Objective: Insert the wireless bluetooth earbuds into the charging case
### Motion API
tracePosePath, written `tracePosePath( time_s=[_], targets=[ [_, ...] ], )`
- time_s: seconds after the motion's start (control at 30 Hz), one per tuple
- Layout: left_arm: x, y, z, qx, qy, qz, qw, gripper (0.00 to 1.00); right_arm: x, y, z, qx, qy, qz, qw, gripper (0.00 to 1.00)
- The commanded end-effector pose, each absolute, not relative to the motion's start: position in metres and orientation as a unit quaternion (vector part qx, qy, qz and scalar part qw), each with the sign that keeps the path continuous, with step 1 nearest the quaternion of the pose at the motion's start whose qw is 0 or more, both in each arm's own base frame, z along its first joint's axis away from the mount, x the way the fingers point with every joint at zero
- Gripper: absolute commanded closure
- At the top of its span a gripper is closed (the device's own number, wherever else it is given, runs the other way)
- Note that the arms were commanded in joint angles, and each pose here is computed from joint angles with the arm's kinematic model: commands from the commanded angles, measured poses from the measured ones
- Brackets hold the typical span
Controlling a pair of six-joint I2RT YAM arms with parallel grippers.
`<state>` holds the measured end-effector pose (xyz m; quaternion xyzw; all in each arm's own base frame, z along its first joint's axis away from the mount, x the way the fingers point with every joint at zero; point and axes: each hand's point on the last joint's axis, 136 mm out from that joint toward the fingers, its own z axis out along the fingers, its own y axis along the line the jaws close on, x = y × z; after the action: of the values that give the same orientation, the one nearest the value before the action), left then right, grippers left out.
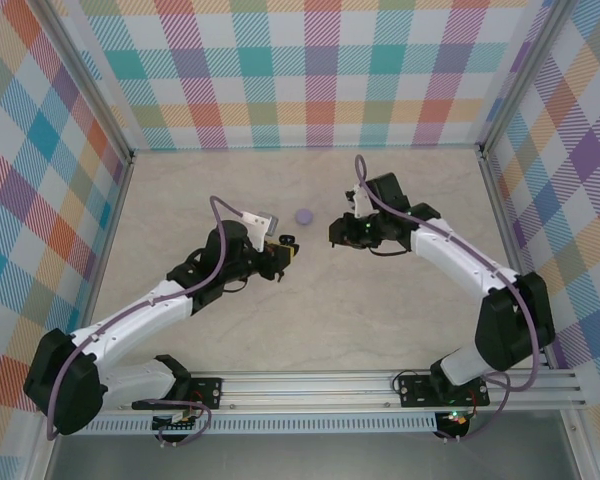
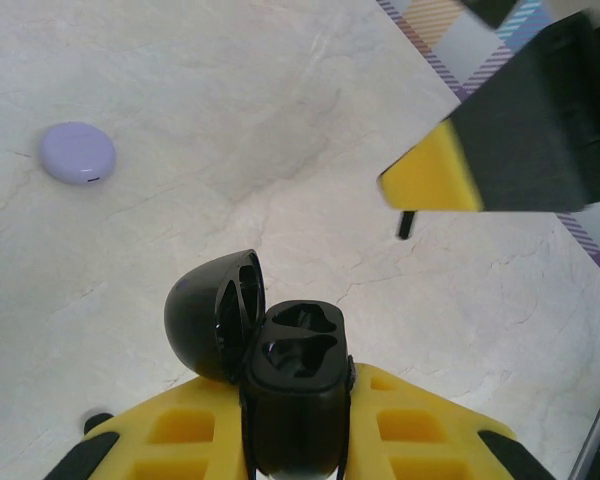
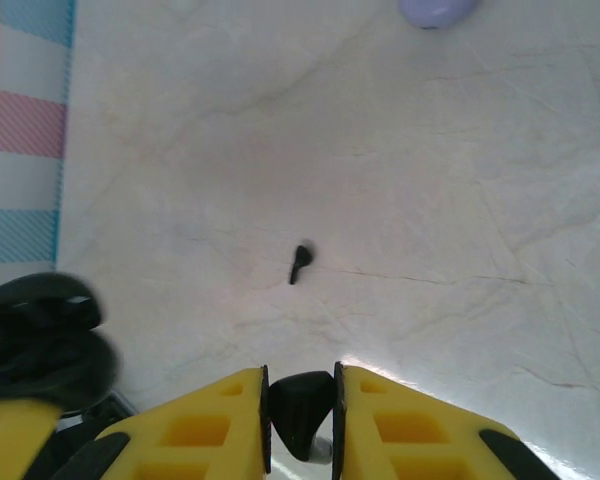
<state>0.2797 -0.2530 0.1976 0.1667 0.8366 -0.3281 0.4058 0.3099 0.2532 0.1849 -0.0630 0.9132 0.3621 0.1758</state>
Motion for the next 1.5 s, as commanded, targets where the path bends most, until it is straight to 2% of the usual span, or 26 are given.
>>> tracePosePath(
  time_s=[0.0,0.23,0.53,1.47],
  targets=[
    [0.286,-0.26,0.21,0.166,0.806,-0.358,0.441,0.93,0.304,0.264,0.224,-0.086,0.878,0.425,0.204,0.77],
    [0.282,-0.273,0.217,0.217,0.761,-0.384,0.475,0.9,0.293,0.271,0.265,-0.108,0.841,0.475,0.235,0.76],
    [0.273,-0.277,0.234,0.252,0.712,-0.4,0.519,0.89,0.283,0.283,0.283,-0.131,0.826,0.488,0.249,0.76],
    [0.257,-0.282,0.263,0.272,0.679,-0.424,0.534,0.89,0.277,0.313,0.288,-0.157,0.815,0.493,0.262,0.77]
  ],
)
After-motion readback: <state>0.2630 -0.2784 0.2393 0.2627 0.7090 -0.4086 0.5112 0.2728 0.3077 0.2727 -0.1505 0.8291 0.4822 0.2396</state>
